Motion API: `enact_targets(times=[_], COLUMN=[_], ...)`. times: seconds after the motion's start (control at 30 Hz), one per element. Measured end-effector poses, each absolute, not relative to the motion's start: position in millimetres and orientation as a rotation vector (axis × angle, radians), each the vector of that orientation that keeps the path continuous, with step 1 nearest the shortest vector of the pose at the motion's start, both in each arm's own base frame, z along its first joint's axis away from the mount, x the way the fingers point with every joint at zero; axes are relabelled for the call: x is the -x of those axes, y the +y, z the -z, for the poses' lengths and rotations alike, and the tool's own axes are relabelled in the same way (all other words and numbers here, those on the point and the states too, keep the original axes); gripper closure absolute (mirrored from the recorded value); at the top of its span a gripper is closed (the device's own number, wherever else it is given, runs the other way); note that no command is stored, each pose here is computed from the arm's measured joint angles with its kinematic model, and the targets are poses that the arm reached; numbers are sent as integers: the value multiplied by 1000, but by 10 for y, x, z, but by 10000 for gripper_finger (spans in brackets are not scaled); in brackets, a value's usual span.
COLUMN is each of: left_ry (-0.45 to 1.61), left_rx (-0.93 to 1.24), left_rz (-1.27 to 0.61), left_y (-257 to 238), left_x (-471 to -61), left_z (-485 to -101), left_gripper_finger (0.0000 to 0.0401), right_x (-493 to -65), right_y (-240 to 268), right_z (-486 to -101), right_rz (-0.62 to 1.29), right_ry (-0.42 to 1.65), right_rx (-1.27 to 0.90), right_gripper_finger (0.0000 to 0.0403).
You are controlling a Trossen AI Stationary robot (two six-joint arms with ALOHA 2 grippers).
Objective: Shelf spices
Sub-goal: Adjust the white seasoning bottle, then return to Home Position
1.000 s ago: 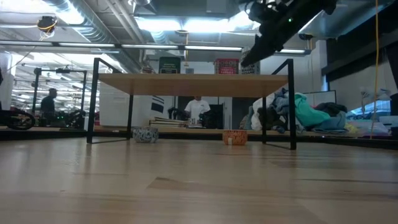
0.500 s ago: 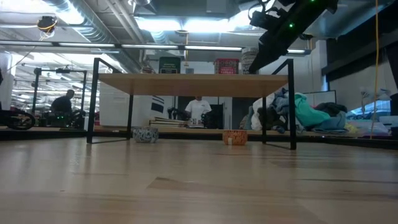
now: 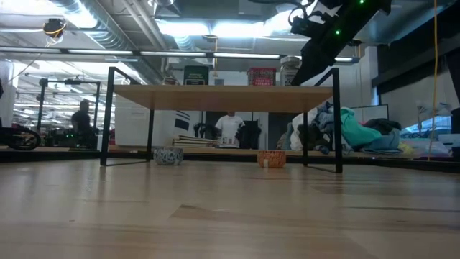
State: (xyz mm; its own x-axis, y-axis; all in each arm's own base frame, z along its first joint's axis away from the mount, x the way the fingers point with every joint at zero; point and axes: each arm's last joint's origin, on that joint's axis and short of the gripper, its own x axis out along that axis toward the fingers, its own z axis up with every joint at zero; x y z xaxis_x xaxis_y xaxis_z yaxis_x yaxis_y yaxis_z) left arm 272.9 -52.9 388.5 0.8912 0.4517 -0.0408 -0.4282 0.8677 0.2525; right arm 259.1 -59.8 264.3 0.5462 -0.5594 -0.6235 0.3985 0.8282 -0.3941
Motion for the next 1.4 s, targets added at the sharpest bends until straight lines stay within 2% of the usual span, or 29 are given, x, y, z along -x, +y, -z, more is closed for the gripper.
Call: enact_targets(times=[0.37,0.67,0.83,0.97,1.13,1.27,1.4], left_ry=[125,163,75,95,31,23,58], left_rx=[-252,-270,-187,-180,-135,-103,-45], left_rz=[-488,-476,-398,-366,-369,-363,-366], left_y=[-522,-533,-487,-408,-249,-128,-29], left_x=[-2724,-2684,-2461,-2117,-1533,-1093,-745], left_z=[-3861,-3838,-4035,-4151,-4350,-4379,-4301], left_gripper_finger=[345,345,345,345,345,345,345], right_x=[-2611,-2783,-2764,-2508,-1885,-1331,-876], right_y=[-584,-309,-63,109,185,142,78], right_z=[-2650,-2797,-3114,-3619,-4218,-4394,-4327], right_rz=[523,223,35,-31,-61,-15,50], right_ry=[793,585,431,223,-17,-85,-39], right_rx=[193,158,170,231,278,276,236], right_gripper_finger=[403,403,403,403,403,403,403])
